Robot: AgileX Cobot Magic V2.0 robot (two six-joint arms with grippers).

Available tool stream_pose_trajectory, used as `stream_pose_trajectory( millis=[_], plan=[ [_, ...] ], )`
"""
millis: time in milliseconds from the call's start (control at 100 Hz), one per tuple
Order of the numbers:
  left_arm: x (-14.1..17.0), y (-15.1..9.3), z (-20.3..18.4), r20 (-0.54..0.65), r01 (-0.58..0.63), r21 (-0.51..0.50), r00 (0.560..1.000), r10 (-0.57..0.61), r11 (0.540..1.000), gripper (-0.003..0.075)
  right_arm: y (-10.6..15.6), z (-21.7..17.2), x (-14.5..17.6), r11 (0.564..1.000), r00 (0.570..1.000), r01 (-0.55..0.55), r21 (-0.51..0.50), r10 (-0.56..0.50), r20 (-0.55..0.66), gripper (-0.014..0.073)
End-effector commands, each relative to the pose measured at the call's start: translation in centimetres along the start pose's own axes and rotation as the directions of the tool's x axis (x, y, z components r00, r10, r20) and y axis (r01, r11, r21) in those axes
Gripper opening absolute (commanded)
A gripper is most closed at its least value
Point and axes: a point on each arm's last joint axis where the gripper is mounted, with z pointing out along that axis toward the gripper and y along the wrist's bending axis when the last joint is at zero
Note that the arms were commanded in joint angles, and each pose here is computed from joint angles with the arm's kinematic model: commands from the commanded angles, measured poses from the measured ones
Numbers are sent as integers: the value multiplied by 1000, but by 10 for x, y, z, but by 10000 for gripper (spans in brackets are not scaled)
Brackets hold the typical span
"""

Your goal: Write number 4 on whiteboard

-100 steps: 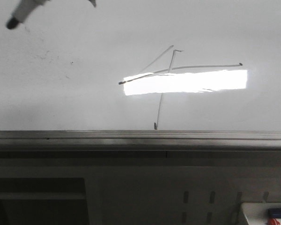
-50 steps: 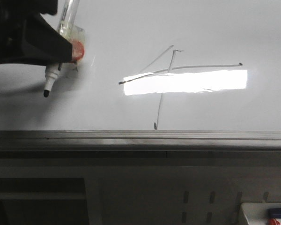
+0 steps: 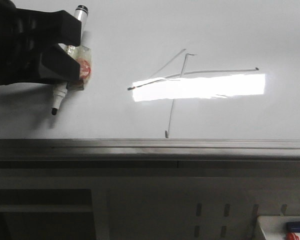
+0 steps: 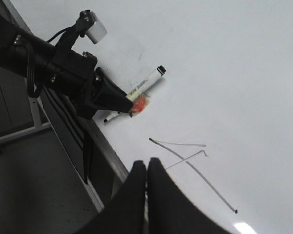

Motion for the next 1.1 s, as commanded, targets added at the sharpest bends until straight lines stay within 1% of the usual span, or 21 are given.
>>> stream_pose_trajectory(
  millis=[0, 50, 120, 140, 190, 240, 290, 350, 490, 610, 810, 870, 970, 1010, 1040, 1060, 1090],
  plan=[
    [-14, 3, 1, 86, 22, -55, 996, -17, 998, -18, -4, -5, -13, 999, 995, -2, 32, -2, 99, -44],
    [-14, 3, 1, 86, 22, -55, 996, -17, 998, -3, -4, -5, -13, 999, 995, -2, 33, -1, 101, -45],
    [-14, 3, 1, 86, 22, -55, 996, -17, 998, 73, -4, -5, -13, 999, 995, -12, 32, 9, 101, -44],
    [-14, 3, 1, 86, 22, -55, 996, -17, 998, 120, -4, -5, -13, 999, 995, -20, 31, 16, 101, -44],
    [-14, 3, 1, 86, 22, -55, 996, -17, 998, 201, -4, -5, -13, 999, 995, -27, 30, 24, 101, -45],
    [-14, 3, 1, 86, 22, -55, 996, -17, 998, 308, -4, -5, -13, 999, 995, -29, 30, 26, 102, -44],
    [-14, 3, 1, 86, 22, -55, 996, -17, 998, 377, -4, -5, -13, 999, 994, -30, 30, 27, 103, -44],
    [-14, 3, 1, 88, 22, -56, 996, -17, 998, 427, -4, -5, -13, 999, 994, -30, 30, 27, 106, -44],
    [-15, 3, 0, 94, 23, -56, 995, -18, 998, 456, -4, -5, -13, 999, 994, -30, 31, 27, 110, -44],
    [-21, 2, -10, 129, 32, -38, 991, -26, 999, 484, -4, -5, -14, 999, 993, -31, 31, 27, 111, -45],
    [-40, 0, -44, 249, 51, 20, 967, -55, 998, 486, -5, -5, -15, 999, 992, -24, 40, 19, 127, -44],
    [-46, 0, -58, 291, 35, 44, 956, -46, 998, 486, -6, -5, -16, 999, 991, -15, 49, 8, 133, -44],
    [-54, -2, -86, 359, -38, 89, 933, 4, 995, 480, -6, -4, -13, 998, 989, 1, 64, -10, 145, -44],
    [-55, -3, -96, 378, -89, 100, 925, 45, 991, 475, -6, -3, -9, 997, 988, 11, 72, -22, 151, -44],
    [-57, -4, -106, 402, -116, 115, 913, 61, 987, 456, -5, -3, -6, 997, 987, 17, 77, -29, 161, -44],
    [-56, -5, -110, 407, -152, 119, 909, 91, 981, 447, -4, -2, -3, 997, 985, 19, 79, -32, 169, -44],
    [-55, -6, -119, 421, -193, 137, 899, 120, 972, 417, -3, -2, 1, 996, 983, 22, 84, -37, 182, -44]
  ],
)
